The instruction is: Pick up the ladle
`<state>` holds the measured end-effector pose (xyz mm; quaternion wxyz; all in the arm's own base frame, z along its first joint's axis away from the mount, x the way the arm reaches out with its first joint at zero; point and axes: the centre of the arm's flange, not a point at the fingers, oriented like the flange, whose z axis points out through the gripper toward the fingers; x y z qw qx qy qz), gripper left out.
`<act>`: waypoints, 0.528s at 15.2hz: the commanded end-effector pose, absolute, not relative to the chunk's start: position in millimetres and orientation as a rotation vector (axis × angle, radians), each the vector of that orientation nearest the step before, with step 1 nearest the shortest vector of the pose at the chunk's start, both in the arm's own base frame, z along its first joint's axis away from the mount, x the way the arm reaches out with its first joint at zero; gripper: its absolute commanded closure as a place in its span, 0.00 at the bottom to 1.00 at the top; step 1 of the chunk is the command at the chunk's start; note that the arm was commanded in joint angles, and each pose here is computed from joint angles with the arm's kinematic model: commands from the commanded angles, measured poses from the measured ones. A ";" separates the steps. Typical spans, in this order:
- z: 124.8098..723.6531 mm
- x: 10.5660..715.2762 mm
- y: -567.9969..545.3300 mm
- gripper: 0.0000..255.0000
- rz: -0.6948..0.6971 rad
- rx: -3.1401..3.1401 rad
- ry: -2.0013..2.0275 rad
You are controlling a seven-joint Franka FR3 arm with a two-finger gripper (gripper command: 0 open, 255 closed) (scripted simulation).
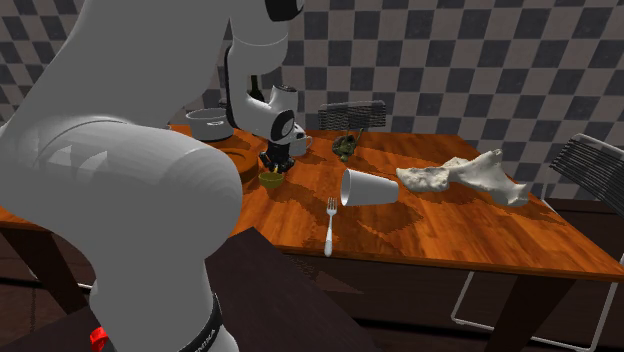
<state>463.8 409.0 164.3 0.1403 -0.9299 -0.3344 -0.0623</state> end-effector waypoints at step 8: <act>179.2 462.3 409.7 1.00 -0.175 -2.685 -0.968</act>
